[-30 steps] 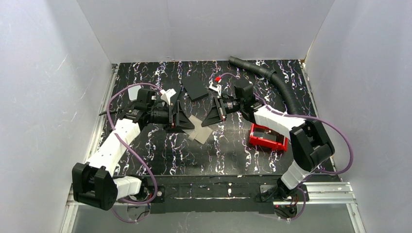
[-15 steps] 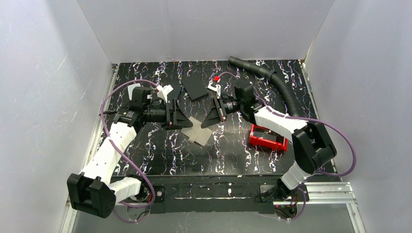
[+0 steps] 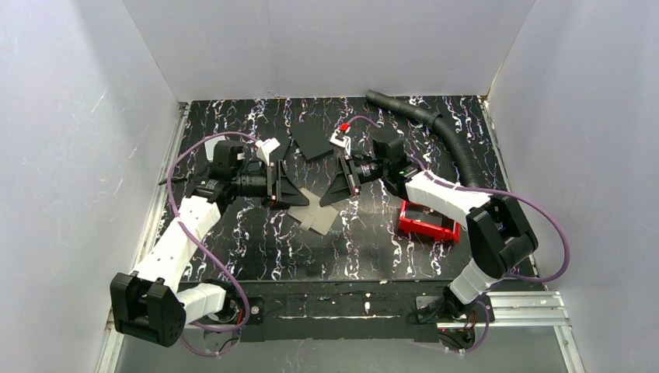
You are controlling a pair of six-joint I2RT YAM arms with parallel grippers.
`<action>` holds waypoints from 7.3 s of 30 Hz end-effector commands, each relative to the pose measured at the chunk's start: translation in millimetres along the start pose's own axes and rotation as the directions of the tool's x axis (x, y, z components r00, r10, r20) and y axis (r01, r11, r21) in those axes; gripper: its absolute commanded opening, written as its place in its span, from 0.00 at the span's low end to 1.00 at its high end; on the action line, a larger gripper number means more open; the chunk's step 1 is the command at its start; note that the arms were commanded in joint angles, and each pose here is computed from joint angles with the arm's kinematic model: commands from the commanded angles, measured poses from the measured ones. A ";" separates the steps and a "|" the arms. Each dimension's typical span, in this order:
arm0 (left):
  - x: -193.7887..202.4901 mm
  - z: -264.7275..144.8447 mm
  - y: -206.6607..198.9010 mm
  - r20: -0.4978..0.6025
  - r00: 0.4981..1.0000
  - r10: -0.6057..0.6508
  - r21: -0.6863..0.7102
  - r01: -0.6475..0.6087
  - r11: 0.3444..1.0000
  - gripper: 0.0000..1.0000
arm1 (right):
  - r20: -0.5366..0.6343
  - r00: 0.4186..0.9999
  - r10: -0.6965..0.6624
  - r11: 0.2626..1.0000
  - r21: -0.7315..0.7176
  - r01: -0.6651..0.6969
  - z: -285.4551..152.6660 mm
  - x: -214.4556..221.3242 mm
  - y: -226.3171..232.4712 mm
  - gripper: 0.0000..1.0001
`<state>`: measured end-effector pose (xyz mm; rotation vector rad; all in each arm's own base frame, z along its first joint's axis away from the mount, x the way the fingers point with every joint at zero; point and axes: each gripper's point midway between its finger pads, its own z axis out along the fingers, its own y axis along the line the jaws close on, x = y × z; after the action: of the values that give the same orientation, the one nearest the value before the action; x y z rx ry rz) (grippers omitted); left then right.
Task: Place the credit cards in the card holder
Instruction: Close the card holder at the center of the board.
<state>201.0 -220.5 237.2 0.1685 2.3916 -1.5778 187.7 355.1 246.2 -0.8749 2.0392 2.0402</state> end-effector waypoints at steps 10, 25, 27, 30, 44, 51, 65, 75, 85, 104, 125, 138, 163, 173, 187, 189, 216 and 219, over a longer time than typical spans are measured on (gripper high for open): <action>-2.2 -1.1 -5.7 -0.003 0.996 -0.087 -0.011 0.087 0.996 0.00 | 0.046 0.992 -0.114 0.938 0.333 0.092 -9.5 -23.1 -40.5 0.41; 7.3 -2.9 72.7 0.257 0.691 -0.675 -0.395 0.713 0.579 0.00 | -0.299 0.668 -0.681 0.385 0.630 0.675 -5.1 20.0 -32.4 0.98; 12.4 -5.8 74.7 0.278 0.652 -0.705 -0.416 0.744 0.523 0.00 | -0.340 0.607 -0.719 0.351 0.575 0.739 10.0 34.3 -29.5 0.99; 20.0 -8.6 74.2 0.285 0.606 -0.742 -0.441 0.770 0.460 0.00 | -0.376 0.533 -0.758 0.324 0.492 0.808 28.5 52.9 -30.2 0.98; 32.9 -11.2 72.9 0.340 0.479 -0.809 -0.418 0.848 0.327 0.00 | -0.348 0.448 -0.824 0.089 0.700 0.708 52.8 35.9 -37.9 0.86; 35.6 -13.3 69.0 0.361 0.429 -0.828 -0.395 0.875 0.281 0.00 | -0.379 0.465 -0.800 0.079 0.701 0.709 51.0 45.2 -56.2 0.47; -15.6 -48.9 50.8 0.434 0.770 -0.467 -0.446 0.634 0.632 0.98 | 0.028 0.758 -0.651 0.586 0.653 0.480 37.7 39.3 -64.9 0.01; -40.6 -45.8 -33.1 0.466 0.885 -0.014 -0.038 0.036 0.999 0.98 | 0.478 0.856 -0.196 0.973 0.204 0.109 3.3 -18.7 1.6 0.01; -43.5 -34.8 -47.9 0.429 0.894 -0.132 0.147 0.075 0.986 0.85 | 0.619 0.784 0.039 0.992 -0.119 0.045 -9.3 -57.7 54.4 0.01; -68.2 -19.0 -59.2 0.436 0.894 -0.105 0.155 0.040 0.987 0.41 | 0.602 0.790 0.116 0.963 -0.264 0.060 2.2 -62.7 78.4 0.01; -44.8 -38.0 22.1 0.466 0.882 0.062 -0.318 0.102 0.943 0.00 | 0.434 0.891 -0.132 0.789 0.590 -0.171 -22.6 -19.6 -63.7 0.82; -30.4 -25.3 35.7 0.403 0.915 0.025 -0.357 0.132 0.925 0.00 | 0.362 0.917 -0.168 0.835 0.547 -0.063 12.8 -55.4 -46.9 0.43; -16.2 7.2 80.6 0.344 0.939 -0.025 -0.390 0.167 0.905 0.00 | 0.274 0.934 -0.230 0.803 0.595 0.023 10.1 -29.4 -61.9 0.01; -16.7 59.0 130.7 0.366 0.921 -0.132 -0.345 0.267 0.900 0.00 | 0.147 0.975 -0.166 0.752 0.659 0.029 6.6 28.2 -131.6 0.01; 6.2 88.4 174.4 0.273 0.957 -0.100 -0.416 0.211 0.884 0.00 | 0.111 0.989 -0.096 0.717 0.697 -0.008 8.7 44.8 -168.3 0.01; 11.3 88.6 181.5 0.266 0.959 -0.097 -0.426 0.207 0.881 0.00 | 0.114 0.990 -0.086 0.715 0.699 -0.019 9.8 46.4 -172.2 0.01; 30.2 90.4 202.6 0.241 0.963 -0.118 -0.448 0.218 0.867 0.00 | 0.106 0.994 -0.040 0.656 0.753 -0.053 17.4 42.5 -197.9 0.01; 30.5 89.4 202.1 0.242 0.964 -0.113 -0.448 0.214 0.868 0.00 | 0.111 0.993 -0.037 0.623 0.780 -0.064 10.4 43.7 -199.9 0.01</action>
<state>245.2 -233.1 35.9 -0.2986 2.5321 -1.0443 233.8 363.4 47.7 -0.5405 2.5067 0.9900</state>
